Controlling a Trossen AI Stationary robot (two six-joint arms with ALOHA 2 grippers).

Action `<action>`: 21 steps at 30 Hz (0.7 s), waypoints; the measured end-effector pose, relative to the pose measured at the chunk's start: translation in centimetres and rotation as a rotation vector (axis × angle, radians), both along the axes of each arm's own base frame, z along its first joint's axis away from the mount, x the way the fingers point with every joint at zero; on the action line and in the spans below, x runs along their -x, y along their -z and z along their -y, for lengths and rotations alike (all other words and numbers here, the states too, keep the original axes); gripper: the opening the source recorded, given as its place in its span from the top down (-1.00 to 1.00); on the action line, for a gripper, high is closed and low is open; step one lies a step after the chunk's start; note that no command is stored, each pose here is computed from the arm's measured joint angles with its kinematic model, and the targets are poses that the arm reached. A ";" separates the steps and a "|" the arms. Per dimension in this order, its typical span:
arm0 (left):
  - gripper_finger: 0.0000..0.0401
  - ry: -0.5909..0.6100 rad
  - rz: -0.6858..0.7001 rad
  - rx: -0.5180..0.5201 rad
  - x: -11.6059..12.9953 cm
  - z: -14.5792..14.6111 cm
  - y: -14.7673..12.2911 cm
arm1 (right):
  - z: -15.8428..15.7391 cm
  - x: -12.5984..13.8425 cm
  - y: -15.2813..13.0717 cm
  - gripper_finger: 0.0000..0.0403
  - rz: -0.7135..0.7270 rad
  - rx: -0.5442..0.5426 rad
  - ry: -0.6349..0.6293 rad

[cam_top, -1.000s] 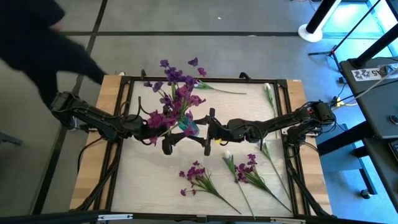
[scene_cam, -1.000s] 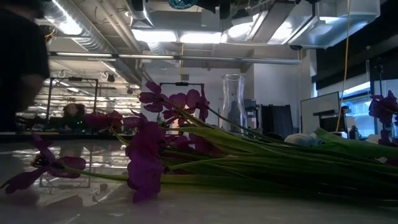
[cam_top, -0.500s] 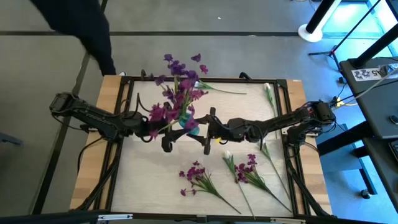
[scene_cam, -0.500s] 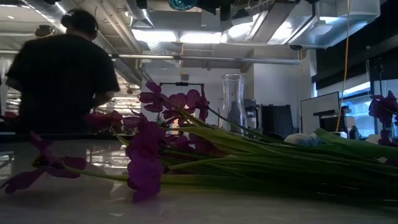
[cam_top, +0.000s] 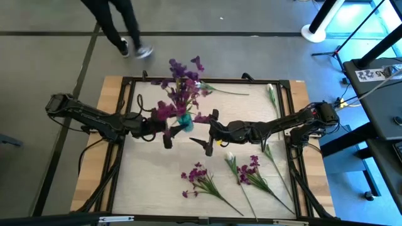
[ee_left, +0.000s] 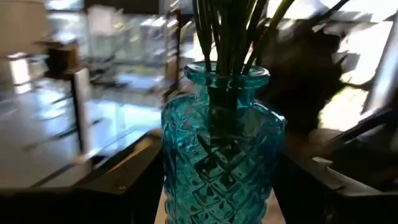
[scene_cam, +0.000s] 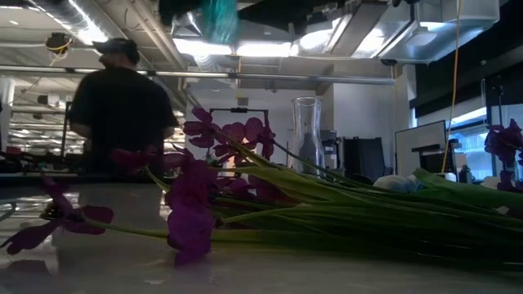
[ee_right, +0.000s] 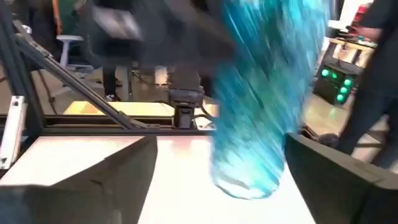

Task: Sort flowers into vase by color
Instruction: Adjust the blue flower vase

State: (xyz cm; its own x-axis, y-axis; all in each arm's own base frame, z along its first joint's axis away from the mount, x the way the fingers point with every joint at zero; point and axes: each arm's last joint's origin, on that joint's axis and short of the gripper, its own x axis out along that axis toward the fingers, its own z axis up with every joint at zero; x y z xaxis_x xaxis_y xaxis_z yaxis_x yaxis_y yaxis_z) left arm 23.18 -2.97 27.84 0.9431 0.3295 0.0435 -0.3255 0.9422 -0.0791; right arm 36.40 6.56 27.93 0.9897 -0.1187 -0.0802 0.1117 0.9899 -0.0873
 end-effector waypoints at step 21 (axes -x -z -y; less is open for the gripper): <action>-0.21 -0.410 -0.005 0.139 7.8 -3.9 13.0 | -3.8 1.0 0.3 -0.55 -0.006 -0.013 0.051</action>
